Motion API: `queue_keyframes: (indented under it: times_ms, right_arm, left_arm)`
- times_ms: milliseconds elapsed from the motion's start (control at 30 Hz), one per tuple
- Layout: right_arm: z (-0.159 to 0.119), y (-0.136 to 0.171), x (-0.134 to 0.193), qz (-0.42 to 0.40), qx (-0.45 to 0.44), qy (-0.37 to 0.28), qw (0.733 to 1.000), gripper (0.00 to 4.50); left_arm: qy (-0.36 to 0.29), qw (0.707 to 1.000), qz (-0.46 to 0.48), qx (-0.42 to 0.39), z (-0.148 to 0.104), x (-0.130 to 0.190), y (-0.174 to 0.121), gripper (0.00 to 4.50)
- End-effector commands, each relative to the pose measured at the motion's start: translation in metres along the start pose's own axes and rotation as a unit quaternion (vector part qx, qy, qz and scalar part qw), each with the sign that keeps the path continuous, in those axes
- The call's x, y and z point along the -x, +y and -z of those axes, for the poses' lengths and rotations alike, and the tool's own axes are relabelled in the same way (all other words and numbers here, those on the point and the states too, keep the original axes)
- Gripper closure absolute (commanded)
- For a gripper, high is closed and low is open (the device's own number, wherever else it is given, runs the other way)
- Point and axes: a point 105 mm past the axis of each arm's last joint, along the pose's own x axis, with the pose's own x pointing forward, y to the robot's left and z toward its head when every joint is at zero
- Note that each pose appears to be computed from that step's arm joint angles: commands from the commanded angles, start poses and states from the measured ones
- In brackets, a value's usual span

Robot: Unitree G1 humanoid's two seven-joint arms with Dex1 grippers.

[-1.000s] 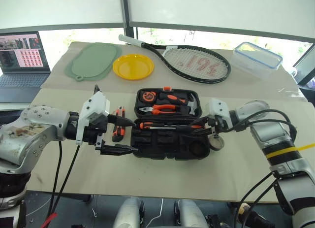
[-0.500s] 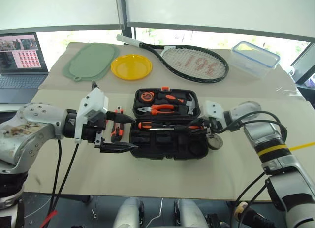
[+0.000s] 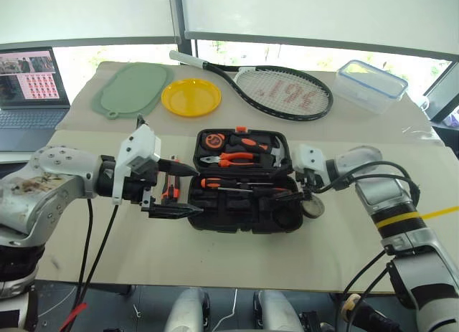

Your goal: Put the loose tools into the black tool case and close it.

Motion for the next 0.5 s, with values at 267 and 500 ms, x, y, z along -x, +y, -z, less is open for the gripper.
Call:
queue_keyframes:
  times_ms: [267, 500]
  right_arm:
    - [-0.024, 0.0, -0.01, 0.025, -0.048, -0.071, 0.996, 2.1]
    - [-0.011, 0.004, -0.028, 0.021, -0.062, -0.056, 0.996, 4.48]
  left_arm:
    - [-0.007, 1.0, -0.004, -0.027, -0.008, 0.001, 0.002, 0.0]
    - [-0.004, 1.0, -0.007, -0.027, -0.007, 0.001, 0.003, 0.0]
